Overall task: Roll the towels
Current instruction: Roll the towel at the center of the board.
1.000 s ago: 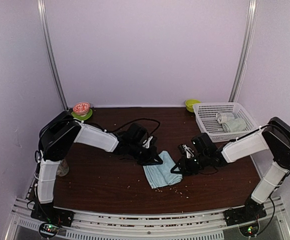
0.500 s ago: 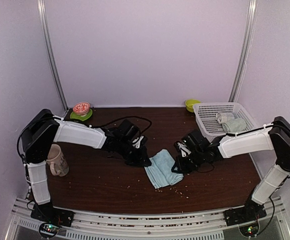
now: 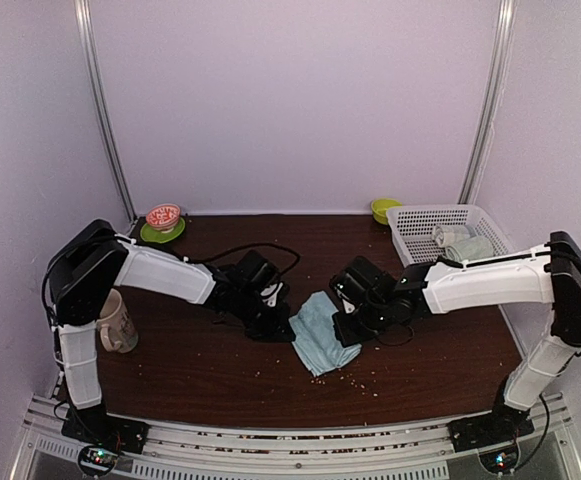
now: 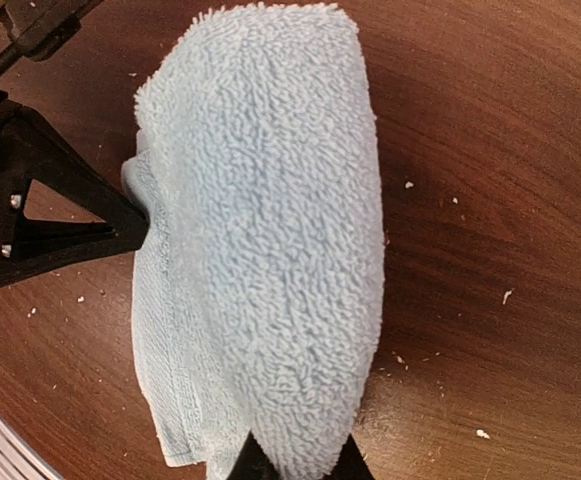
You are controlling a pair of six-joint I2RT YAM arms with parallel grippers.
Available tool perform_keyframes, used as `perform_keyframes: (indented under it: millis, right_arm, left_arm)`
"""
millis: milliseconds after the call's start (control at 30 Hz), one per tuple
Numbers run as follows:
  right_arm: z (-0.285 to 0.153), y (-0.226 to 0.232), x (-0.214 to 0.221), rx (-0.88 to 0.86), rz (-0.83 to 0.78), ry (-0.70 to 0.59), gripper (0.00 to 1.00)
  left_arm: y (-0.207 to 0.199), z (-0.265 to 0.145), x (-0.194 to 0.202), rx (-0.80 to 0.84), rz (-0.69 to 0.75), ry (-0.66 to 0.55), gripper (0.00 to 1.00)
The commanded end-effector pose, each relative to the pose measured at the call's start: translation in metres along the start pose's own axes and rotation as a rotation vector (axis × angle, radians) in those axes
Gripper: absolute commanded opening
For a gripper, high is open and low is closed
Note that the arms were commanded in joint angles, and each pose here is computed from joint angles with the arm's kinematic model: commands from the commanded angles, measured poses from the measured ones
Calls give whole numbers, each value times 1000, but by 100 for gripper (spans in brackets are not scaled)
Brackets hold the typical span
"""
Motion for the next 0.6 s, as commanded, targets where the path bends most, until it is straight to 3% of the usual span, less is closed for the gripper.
perform_keyframes:
  millis: [0, 367, 567]
  right_arm:
    - [2, 2, 0, 113, -62, 15, 0]
    - [14, -5, 2, 338, -132, 46, 0]
    - [12, 0, 2, 296, -146, 32, 0]
  left_arm:
    - [17, 10, 4, -28, -18, -4, 0]
    - [16, 10, 7, 2, -27, 2, 0]
    - [3, -3, 4, 35, -6, -9, 0]
Point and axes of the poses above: each gripper's point midway between its finger pads, its own z axis out along the fingers, its own y axis along the line the jaws close on, x = y × z, the point moved 6 cm from there along -z, back along the fingers, and after that the axes turned 6 degrees about -z, right-handed, at the moved point
